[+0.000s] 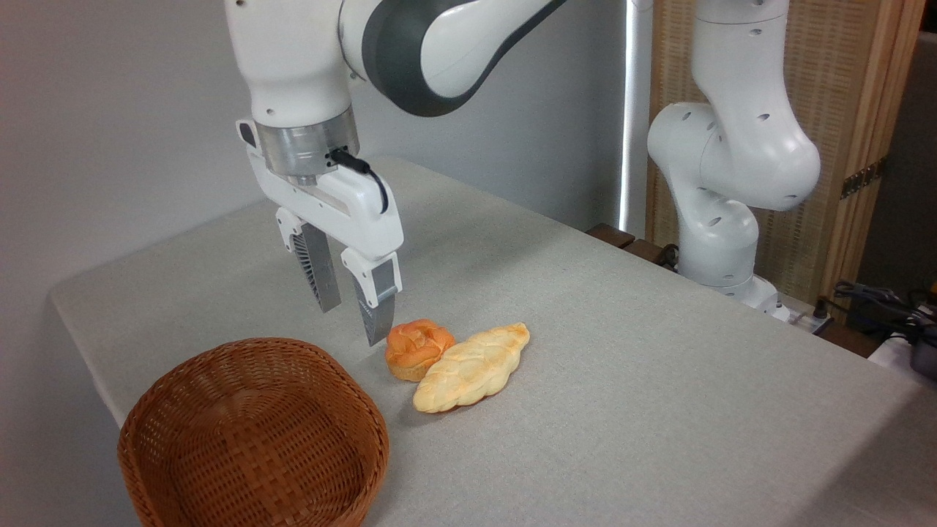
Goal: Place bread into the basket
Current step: 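Lower the gripper onto the small orange roll beside the braided loaf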
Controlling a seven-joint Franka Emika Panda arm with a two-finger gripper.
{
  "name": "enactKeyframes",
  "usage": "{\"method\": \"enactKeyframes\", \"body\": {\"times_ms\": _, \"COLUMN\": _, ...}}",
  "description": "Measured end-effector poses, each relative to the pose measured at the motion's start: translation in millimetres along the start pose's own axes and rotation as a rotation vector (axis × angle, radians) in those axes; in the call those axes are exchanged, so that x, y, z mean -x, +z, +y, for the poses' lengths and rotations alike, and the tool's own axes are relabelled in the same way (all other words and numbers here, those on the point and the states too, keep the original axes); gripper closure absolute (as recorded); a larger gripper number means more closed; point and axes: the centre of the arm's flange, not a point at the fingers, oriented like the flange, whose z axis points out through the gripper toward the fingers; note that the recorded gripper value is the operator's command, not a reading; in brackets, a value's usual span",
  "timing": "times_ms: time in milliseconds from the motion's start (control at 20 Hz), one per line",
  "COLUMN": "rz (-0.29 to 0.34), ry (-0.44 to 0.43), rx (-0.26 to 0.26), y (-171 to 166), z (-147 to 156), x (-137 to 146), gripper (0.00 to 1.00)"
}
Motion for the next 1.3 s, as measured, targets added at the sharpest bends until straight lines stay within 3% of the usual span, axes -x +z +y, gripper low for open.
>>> {"method": "enactKeyframes", "body": {"times_ms": 400, "rz": -0.042, "ry": 0.320, "rx": 0.037, "y": 27.0, "z": 9.3, "x": 6.4, "gripper": 0.00}}
{"method": "enactKeyframes", "body": {"times_ms": 650, "rz": -0.083, "ry": 0.474, "rx": 0.078, "y": 50.1, "z": 36.0, "x": 39.0, "gripper": 0.00}}
{"method": "enactKeyframes", "body": {"times_ms": 850, "rz": -0.091, "ry": 0.522, "rx": 0.087, "y": 66.8, "z": 44.1, "x": 45.1, "gripper": 0.00}}
{"method": "enactKeyframes", "body": {"times_ms": 1300, "rz": -0.089, "ry": 0.536, "rx": 0.084, "y": 86.9, "z": 45.2, "x": 36.3, "gripper": 0.00}}
